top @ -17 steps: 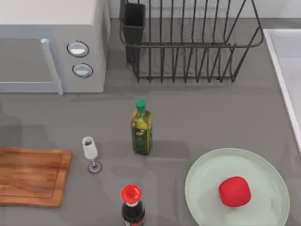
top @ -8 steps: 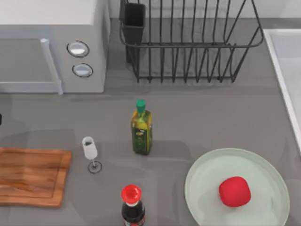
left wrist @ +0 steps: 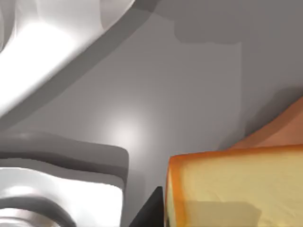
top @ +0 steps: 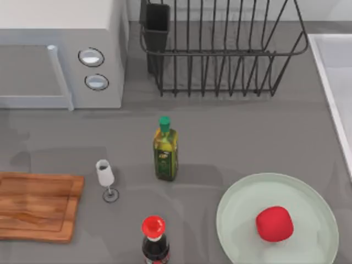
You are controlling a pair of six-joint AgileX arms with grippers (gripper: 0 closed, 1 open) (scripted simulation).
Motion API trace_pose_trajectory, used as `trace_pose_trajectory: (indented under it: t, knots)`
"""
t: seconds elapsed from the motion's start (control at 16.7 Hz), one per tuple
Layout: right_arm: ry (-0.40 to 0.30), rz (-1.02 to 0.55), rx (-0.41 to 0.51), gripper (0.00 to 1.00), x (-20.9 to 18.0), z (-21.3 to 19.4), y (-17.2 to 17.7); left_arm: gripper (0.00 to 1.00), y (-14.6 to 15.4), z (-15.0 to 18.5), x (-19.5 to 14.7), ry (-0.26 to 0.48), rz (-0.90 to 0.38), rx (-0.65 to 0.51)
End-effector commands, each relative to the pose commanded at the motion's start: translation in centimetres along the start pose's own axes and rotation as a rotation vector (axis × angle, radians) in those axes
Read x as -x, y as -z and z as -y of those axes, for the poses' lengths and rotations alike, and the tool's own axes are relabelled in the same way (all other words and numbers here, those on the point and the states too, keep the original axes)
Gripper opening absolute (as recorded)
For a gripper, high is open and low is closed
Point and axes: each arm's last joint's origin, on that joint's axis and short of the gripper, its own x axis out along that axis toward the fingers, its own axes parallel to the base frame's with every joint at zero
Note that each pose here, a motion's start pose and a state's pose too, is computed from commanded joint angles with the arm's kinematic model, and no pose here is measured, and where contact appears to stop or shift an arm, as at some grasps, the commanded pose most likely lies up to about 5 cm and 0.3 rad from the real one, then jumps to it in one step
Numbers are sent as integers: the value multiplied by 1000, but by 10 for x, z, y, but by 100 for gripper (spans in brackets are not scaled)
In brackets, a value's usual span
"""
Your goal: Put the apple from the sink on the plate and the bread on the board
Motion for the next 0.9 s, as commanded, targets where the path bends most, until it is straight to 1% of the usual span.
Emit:
trace_pose_trajectory:
  t: [0.36,0.48,0.66,0.78,0.9]
  knots:
    - [0,0,0,100,0,0,0,0,-2,0,1,-3,6,-9]
    - [0,0,0,100,0,0,0,0,-1,1,3,-9,23,10]
    - [0,0,0,100,0,0,0,0,1,8,13,-33,99,109]
    - [0,0,0,100,0,0,0,0,3,15,20,-45,169,222]
    - [0,0,0,100,0,0,0,0,5,23,27,-42,240,371]
